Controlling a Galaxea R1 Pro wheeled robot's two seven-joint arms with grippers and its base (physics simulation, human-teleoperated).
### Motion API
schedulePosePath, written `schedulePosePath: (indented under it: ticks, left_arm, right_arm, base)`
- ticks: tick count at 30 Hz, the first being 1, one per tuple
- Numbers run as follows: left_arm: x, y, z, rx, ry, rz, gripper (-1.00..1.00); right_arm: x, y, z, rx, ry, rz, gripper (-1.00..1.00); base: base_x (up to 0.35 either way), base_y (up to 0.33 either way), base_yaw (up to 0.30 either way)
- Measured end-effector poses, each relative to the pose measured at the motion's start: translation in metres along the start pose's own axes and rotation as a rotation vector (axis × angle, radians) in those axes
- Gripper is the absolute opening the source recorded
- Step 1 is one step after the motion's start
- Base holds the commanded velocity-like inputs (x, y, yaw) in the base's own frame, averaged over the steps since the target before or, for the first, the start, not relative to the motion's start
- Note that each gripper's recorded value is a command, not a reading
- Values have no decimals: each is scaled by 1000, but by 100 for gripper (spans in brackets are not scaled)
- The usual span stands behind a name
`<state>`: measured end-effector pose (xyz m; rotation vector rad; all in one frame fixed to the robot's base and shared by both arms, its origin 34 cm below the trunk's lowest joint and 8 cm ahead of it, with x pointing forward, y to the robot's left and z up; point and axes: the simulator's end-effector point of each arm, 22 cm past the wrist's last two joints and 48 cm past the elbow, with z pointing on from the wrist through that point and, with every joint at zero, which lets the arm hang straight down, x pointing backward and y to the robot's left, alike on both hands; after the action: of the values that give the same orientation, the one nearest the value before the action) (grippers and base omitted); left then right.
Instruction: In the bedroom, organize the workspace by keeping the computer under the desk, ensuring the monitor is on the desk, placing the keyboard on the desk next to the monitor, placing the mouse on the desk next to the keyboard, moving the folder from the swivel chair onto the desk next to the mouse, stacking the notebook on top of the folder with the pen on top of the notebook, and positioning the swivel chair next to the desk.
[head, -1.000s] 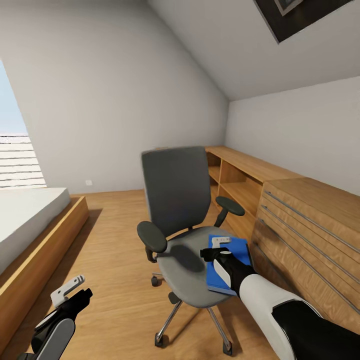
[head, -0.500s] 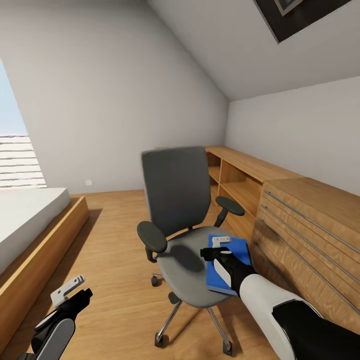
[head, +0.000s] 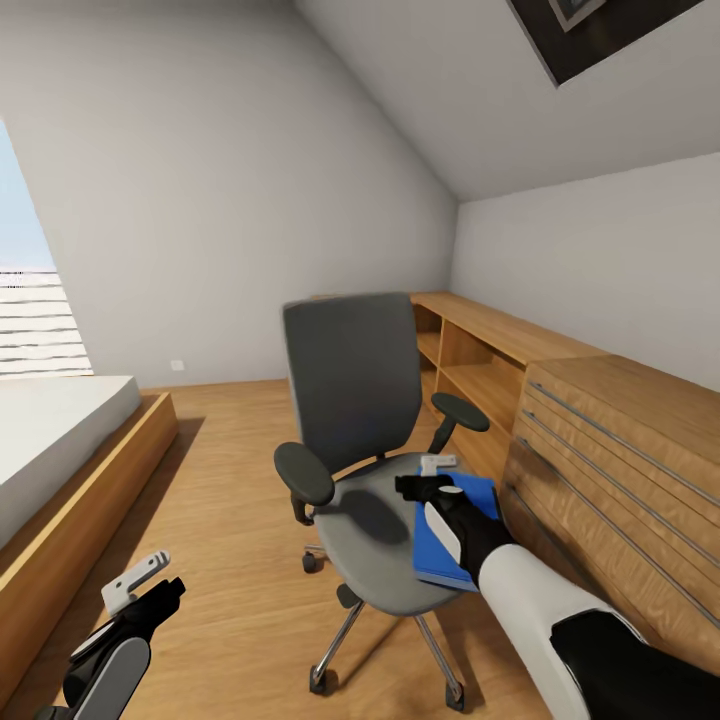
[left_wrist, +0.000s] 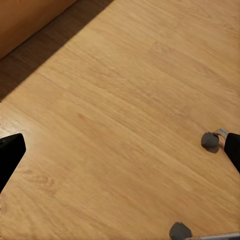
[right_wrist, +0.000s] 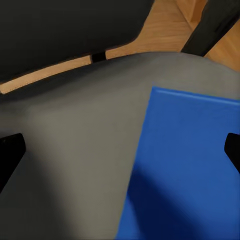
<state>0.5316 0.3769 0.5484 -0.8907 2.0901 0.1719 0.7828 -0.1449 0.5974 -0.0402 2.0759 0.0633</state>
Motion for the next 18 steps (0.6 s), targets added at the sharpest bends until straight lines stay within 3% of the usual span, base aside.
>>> schedulePosePath:
  ticks: [6,7,9,10,11,13,18]
  left_arm:
    - [0,0,0,-1,0,1,100]
    - [0,0,0,-1,0,1,100]
    - [0,0,0,-2,0,2,100]
    - [0,1,0,-2,-1,2,100]
    - [0,1,0,-2,-1,2,100]
    - [0,0,0,-2,0,1,100]
    - [1,0,0,-1,1,1,100]
  right_arm:
    - [-13,4,-14,-22,4,3,100]
    - [-2,-11,-33,-22,32,16,100]
    - [-27,-31,-60,-27,-19,89,100]
    - [-22,-45,-90,-99,-7,296,100]
    - [-29,-117,-97,2,-55,452,100]
    - [-26,-127,-97,12,-59,499,100]
    - [-25,-126,-97,10,-56,503,100]
  base:
    - [0,0,0]
    - [0,0,0]
    - [0,0,0]
    - [0,0,0]
    - [0,0,0]
    - [0,0,0]
    - [0,0,0]
